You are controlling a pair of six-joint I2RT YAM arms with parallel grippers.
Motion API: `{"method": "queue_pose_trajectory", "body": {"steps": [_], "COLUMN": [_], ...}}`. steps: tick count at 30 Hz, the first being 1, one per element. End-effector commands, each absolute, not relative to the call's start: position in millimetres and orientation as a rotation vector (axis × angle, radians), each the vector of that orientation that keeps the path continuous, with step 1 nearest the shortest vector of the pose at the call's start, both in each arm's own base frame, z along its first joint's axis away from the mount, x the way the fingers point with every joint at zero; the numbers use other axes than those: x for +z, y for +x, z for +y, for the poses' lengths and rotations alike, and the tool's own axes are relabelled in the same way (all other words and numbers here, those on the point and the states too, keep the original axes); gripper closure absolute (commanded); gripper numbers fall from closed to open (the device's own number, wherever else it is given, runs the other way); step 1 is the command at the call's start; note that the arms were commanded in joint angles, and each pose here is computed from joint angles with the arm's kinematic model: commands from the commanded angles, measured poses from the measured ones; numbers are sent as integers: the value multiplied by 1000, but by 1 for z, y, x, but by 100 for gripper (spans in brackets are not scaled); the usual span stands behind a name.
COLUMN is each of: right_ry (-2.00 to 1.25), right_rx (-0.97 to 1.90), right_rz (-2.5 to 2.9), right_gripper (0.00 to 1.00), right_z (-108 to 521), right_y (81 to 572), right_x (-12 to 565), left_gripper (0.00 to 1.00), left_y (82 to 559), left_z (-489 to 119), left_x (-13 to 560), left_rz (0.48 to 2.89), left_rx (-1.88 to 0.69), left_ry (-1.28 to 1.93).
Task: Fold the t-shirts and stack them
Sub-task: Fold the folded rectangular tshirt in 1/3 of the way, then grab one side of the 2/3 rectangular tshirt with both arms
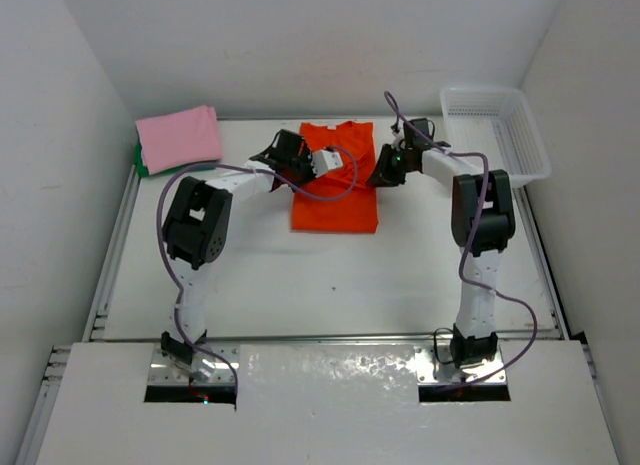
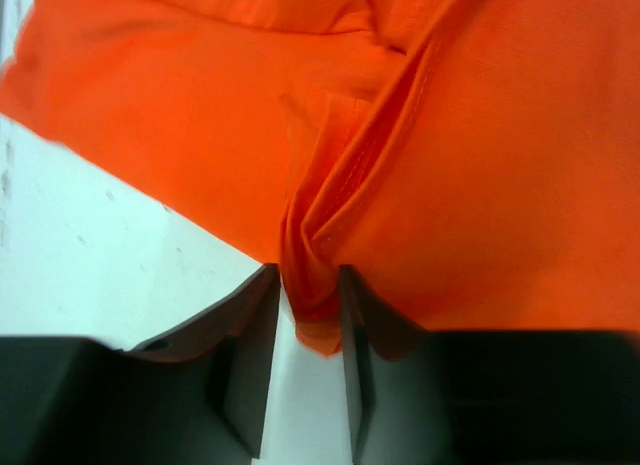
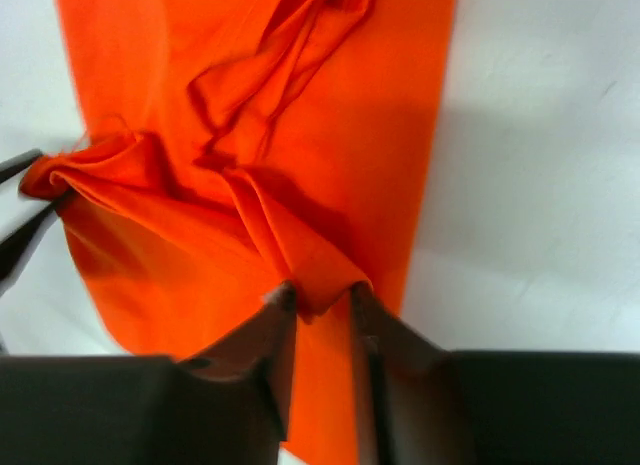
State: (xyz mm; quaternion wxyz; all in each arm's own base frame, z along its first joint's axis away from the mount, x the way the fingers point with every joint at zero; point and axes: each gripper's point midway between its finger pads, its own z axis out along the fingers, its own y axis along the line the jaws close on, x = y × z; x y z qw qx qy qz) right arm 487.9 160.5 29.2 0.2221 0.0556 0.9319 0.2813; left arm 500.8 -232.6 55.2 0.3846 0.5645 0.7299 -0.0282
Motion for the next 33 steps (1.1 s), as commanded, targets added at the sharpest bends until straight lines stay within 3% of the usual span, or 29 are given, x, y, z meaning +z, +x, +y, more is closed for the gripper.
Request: {"method": "queue_pose_trajectory", "body": {"steps": [1, 4, 5, 9, 14, 15, 17, 18, 20, 21, 22, 24, 27, 33], "right_ry": [114, 93, 71, 8, -53, -62, -58, -73, -41, -26, -7, 24, 28, 136], "right_rx": [686, 595, 529, 395, 379, 397, 459, 520, 544, 544, 560, 686, 735, 806], "right_rz": [2492, 2450, 2424, 2311, 2316, 2321, 2372, 2399, 2491, 2516, 2564, 2593, 2646, 2701], "right_gripper": [72, 66, 65, 64, 75, 77, 77, 74, 60, 56, 52, 45, 42, 42], "right_z": [148, 136, 128, 112, 114, 116, 122, 129, 129, 128, 128, 145, 157, 170], "right_y": [522, 541, 549, 561, 516, 508, 485, 474, 447, 439, 421, 400, 385, 368], "right_x": [40, 52, 60, 116, 113, 112, 99, 95, 81, 76, 63, 53, 36, 12], "left_gripper": [67, 43, 41, 35, 34, 42, 48, 50, 50, 47, 46, 45, 39, 34], "left_y": [536, 567, 576, 615, 613, 607, 585, 565, 510, 468, 445, 399, 368, 364], "left_z": [-232, -213, -204, -175, -157, -162, -170, -192, -209, -211, -221, -219, -219, -228], "left_x": [79, 94, 90, 141, 173, 172, 173, 161, 155, 118, 122, 89, 62, 39], "left_rz": [1820, 1877, 1909, 1928, 1941, 1945, 1955, 1947, 1911, 1958, 1843, 1835, 1835, 1809], "left_rx": [6, 161, 213, 330, 273, 235, 173, 17, -95, -169, -143, -187, -288, -259], "left_ry": [1281, 1078, 1032, 799, 697, 732, 887, 1030, 1332, 1499, 1679, 1872, 1974, 1989]}}
